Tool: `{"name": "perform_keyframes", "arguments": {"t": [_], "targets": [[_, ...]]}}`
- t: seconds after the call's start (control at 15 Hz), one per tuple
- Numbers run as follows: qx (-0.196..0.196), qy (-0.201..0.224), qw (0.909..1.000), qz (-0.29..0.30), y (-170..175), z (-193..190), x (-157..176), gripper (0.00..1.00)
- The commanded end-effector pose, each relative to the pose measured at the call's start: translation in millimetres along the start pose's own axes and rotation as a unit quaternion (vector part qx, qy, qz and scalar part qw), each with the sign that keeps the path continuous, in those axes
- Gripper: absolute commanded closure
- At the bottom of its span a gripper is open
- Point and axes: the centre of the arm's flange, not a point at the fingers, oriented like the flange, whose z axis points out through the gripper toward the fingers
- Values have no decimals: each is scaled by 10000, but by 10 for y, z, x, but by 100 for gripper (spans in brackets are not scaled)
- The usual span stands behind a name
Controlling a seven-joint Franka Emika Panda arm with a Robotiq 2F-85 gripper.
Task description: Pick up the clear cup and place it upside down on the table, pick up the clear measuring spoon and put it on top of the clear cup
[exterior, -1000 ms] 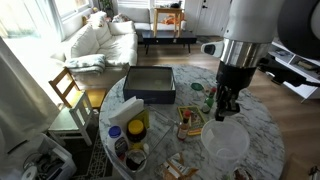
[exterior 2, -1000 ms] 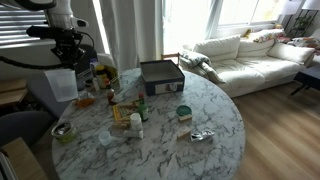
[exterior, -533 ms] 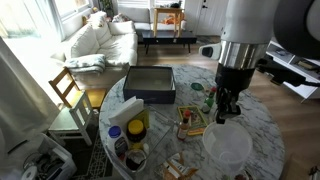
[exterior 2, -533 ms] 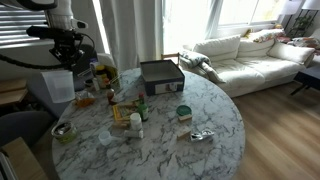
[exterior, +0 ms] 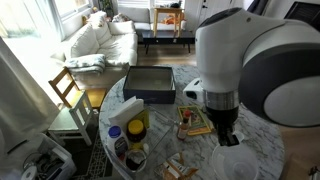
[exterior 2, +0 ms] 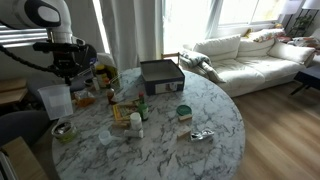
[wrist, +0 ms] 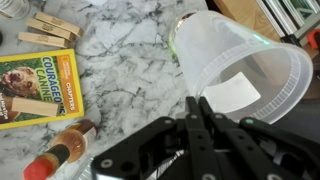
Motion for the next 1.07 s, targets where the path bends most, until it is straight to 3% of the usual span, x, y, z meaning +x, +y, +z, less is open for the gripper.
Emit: {"name": "perform_keyframes", "arguments": {"t": [0.0,0.53,1.0], "targets": [[-409,-319,9983,-280,-45,175,137,99],[-990,-143,9927,-670,-104,175,434,99],[-1531,-411,9814,-1081,-174,510,759,99]]}}
